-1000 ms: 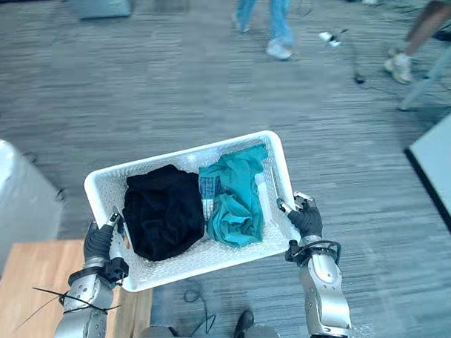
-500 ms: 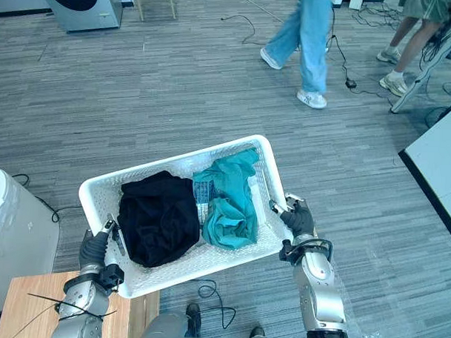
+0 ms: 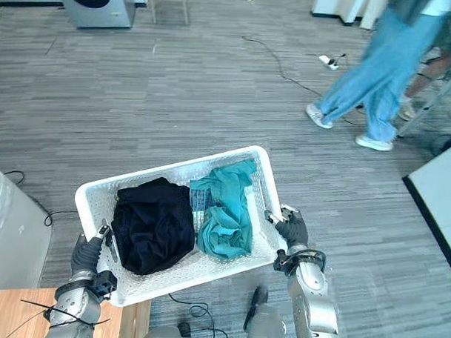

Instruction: Pick up the laundry basket with both hands and put the clothes into the washing machine.

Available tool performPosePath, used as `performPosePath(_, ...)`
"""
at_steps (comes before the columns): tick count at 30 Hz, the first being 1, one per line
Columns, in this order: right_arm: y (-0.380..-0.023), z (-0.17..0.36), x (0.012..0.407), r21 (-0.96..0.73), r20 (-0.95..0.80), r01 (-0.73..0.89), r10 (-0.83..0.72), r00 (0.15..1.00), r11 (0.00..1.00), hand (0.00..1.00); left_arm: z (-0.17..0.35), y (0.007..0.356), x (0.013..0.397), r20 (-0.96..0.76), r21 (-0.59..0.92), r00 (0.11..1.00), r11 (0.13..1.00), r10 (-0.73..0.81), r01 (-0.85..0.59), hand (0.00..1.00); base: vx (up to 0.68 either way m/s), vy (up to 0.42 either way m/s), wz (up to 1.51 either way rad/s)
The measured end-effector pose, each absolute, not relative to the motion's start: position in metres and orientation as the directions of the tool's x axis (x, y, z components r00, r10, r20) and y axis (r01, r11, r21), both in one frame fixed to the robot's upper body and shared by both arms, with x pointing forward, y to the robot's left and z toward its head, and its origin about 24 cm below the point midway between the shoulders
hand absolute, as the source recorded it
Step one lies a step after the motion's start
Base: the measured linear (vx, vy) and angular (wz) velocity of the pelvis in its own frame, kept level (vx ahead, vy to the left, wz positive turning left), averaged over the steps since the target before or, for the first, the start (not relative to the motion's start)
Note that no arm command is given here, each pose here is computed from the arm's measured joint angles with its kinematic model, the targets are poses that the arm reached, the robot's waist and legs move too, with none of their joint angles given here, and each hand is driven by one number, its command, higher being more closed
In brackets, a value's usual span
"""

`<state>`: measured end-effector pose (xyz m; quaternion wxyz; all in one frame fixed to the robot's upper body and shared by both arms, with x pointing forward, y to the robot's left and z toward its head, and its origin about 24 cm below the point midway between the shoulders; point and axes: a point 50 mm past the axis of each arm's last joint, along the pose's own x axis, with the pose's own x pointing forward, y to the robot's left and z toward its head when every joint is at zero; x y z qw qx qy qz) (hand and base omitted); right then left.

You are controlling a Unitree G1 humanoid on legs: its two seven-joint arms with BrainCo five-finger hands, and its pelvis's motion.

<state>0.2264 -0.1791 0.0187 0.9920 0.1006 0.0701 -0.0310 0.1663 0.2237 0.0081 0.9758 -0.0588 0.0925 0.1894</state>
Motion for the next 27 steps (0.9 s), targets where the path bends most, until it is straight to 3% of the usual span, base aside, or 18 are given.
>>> performPosePath(13, -0.188, 0.028, 0.229, 0.145, -0.117, 0.071, -0.054, 0.992, 0.987, 1.00, 0.002, 0.213, 0.169, -0.224, -0.125, 0.913, 0.919, 0.341, -0.374, 1.00, 0.64, -0.315, 0.10)
performPosePath(23, -0.175, 0.038, 0.239, 0.175, -0.066, 0.023, -0.012, 0.998, 0.984, 1.00, 0.014, 0.223, 0.170, -0.172, -0.132, 0.906, 0.902, 0.386, -0.410, 1.00, 0.64, 0.155, 0.11)
performPosePath(27, -0.163, 0.023, 0.238, 0.220, -0.125, 0.037, -0.009, 0.992, 0.975, 1.00, 0.016, 0.236, 0.166, -0.166, -0.059, 0.903, 0.910, 0.397, -0.411, 1.00, 0.73, 0.240, 0.14)
